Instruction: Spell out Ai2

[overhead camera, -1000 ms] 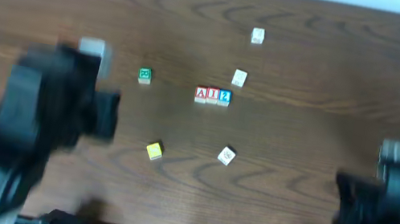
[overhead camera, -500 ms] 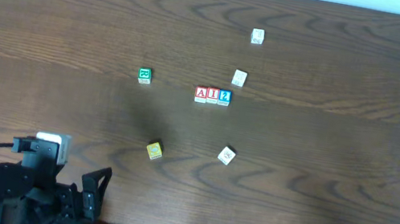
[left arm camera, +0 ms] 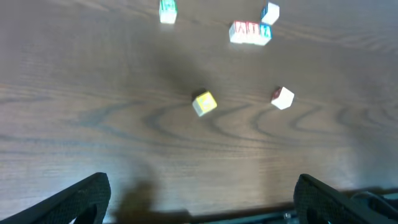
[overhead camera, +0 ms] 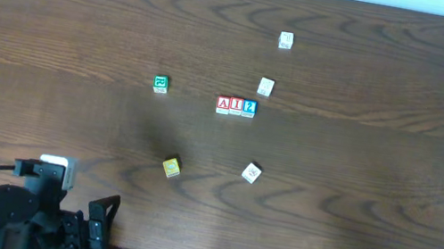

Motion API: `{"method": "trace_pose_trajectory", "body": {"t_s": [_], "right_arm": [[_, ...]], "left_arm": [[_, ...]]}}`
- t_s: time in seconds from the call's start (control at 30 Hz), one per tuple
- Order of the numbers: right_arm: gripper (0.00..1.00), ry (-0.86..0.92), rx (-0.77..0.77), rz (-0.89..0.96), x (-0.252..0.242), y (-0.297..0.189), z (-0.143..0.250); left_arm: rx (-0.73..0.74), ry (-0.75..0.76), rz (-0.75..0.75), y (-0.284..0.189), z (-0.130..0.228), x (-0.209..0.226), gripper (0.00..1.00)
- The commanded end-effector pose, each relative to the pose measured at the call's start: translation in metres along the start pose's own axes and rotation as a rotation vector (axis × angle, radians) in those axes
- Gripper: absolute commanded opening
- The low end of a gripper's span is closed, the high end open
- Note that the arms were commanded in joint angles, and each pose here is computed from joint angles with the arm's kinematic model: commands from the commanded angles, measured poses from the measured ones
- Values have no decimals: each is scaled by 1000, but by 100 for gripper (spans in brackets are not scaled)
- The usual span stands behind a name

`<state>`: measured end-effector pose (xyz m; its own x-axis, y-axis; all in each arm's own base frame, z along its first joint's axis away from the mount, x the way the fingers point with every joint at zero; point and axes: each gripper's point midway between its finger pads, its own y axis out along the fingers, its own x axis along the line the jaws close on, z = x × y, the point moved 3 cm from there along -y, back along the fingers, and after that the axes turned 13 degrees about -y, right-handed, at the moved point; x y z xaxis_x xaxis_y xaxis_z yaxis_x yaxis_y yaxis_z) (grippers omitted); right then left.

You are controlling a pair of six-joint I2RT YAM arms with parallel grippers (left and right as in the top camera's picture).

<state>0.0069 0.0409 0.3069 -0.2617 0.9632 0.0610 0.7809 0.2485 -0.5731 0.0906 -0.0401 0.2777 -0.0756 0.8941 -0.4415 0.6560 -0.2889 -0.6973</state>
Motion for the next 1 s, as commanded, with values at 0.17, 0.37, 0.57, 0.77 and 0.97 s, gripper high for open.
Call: {"method": "trace_pose_trajectory", "body": {"t_s": [0.17,0.37,0.57,0.77,0.97], "right_arm": [[99,8,3,-5,0,0,2],[99,8,3,-5,0,0,2],[99,8,3,-5,0,0,2],[99,8,3,-5,0,0,2],[99,8,3,-5,0,0,2]], "left_arm": [[-393,197,-20,22,-22,21,95],[-386,231,-98,83,3,58,95],[-317,220,-120,126,22,78,95],[-254,211,-146,150,37,91,95],[-203,204,-163,166,50,101,95]]}}
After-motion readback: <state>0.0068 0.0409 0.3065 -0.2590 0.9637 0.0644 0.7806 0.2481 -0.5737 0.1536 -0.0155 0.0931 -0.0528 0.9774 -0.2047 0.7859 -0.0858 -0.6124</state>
